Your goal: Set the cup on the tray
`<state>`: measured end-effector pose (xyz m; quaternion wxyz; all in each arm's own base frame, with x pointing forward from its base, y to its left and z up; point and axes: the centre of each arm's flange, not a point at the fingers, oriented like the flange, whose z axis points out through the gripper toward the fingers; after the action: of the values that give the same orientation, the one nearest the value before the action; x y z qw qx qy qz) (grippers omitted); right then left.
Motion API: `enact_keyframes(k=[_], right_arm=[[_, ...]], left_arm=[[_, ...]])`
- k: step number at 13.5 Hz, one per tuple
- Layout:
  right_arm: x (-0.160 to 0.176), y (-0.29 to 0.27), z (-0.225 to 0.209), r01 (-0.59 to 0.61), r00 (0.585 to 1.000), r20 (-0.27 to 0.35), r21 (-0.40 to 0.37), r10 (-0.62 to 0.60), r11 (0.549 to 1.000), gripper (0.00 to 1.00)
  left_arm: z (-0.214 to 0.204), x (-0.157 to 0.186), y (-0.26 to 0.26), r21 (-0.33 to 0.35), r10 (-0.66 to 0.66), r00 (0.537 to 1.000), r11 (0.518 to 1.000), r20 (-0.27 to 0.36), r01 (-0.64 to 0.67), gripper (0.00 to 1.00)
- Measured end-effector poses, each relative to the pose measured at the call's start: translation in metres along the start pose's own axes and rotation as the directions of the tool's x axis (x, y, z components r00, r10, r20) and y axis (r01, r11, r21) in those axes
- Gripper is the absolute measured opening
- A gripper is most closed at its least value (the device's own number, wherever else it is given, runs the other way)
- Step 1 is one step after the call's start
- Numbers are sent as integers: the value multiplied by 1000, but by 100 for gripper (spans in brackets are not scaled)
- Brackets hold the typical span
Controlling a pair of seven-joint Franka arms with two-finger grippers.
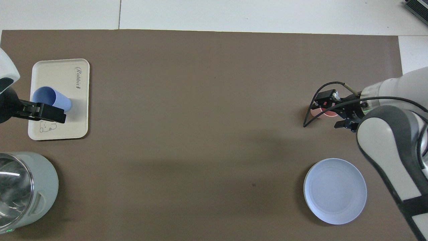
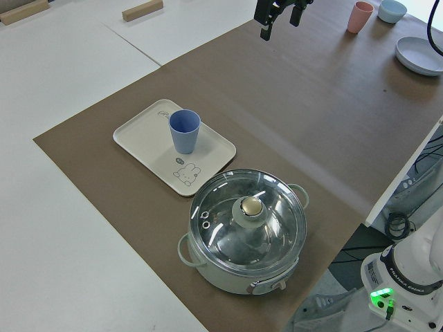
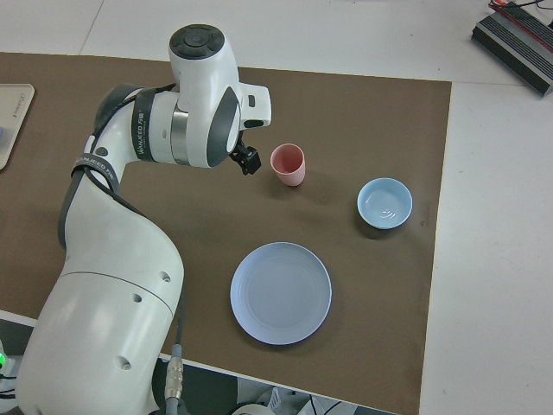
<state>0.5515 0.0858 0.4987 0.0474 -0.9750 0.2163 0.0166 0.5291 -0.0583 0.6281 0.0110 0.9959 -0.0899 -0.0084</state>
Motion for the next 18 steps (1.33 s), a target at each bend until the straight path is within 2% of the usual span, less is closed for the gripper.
enact_keyframes(k=[2, 4, 7, 11, 18], right_arm=[[-9, -12, -31, 121, 992, -19, -66, -123, 990, 100], [-10, -11, -66, 218, 975, -23, -90, -221, 972, 100], [-6, -1, -100, 283, 956, -39, -153, -292, 947, 100], [3, 18, -129, 285, 953, -60, -157, -297, 946, 100], [-14, 48, -148, 245, 969, 4, -154, -247, 957, 100]], left_arm=[[1, -1, 0, 2, 35, 999, 999, 11, -35, 100], [1, -1, -1, 2, 59, 998, 998, 13, -59, 100], [2, -1, -3, 2, 17, 1000, 1000, 14, -17, 100], [3, -1, -3, 2, 10, 1000, 1000, 17, -10, 100], [3, -1, -3, 2, 8, 1000, 1000, 17, -8, 100]])
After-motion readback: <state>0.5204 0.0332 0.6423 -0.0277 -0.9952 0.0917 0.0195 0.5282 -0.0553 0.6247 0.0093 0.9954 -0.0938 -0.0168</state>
